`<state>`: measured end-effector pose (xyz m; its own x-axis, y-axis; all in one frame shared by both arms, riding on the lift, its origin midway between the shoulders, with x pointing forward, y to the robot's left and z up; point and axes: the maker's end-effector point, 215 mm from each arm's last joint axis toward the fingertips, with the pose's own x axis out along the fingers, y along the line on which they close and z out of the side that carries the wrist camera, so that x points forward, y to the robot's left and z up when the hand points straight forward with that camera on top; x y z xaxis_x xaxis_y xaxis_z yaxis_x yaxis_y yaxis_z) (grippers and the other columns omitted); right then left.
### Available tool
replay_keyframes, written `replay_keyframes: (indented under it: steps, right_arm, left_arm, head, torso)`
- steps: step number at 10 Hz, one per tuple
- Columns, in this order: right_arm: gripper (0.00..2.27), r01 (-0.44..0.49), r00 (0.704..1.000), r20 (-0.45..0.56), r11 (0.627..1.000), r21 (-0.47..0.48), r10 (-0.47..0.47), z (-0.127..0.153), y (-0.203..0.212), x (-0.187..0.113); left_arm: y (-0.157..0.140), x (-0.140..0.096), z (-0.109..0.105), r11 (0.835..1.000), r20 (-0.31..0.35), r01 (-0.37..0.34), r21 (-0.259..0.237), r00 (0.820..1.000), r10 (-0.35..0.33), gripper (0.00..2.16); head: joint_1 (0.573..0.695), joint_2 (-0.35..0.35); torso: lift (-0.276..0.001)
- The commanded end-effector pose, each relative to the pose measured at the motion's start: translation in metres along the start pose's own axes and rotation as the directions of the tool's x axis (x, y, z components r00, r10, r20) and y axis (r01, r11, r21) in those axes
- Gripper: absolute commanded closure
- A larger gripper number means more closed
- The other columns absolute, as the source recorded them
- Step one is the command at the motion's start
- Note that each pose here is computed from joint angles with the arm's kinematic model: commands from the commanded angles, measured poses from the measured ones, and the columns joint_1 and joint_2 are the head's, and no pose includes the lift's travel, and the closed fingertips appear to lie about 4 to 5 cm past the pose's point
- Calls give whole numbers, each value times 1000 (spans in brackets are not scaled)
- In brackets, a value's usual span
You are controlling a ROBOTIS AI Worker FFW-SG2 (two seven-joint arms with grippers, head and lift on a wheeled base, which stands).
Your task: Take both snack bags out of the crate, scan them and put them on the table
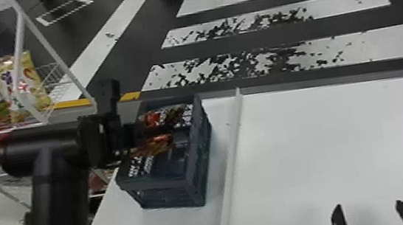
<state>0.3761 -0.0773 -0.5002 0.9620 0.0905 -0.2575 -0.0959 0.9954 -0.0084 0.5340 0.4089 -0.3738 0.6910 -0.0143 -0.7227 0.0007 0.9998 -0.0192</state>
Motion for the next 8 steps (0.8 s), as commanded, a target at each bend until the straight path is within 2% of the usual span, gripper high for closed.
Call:
replay_keyframes:
  steps: [1,5,6,8]
  right_arm:
    - [80,-2,1000,-2,1000,0,2,-1,1,0]
    - [83,1,1000,-4,1000,6,-1,-2,0,0]
    - [83,1,1000,-5,1000,5,-1,-2,0,0]
    - [87,1,1000,-7,1000,5,-1,-3,0,0]
  left_arm:
    - [4,-3,-1,1000,9,-2,-8,1000,2,2138]
    - [-9,-38,33,1000,109,24,6,994,-24,2138]
    - [-17,-48,36,999,122,41,3,992,-41,2138]
    - [-44,-59,26,998,129,61,13,990,-63,2138]
  head:
    - [695,350]
    - [695,350]
    - [695,350]
    - [695,350]
  torso:
    - [-92]
    - [-92]
    - [-92]
    - [-92]
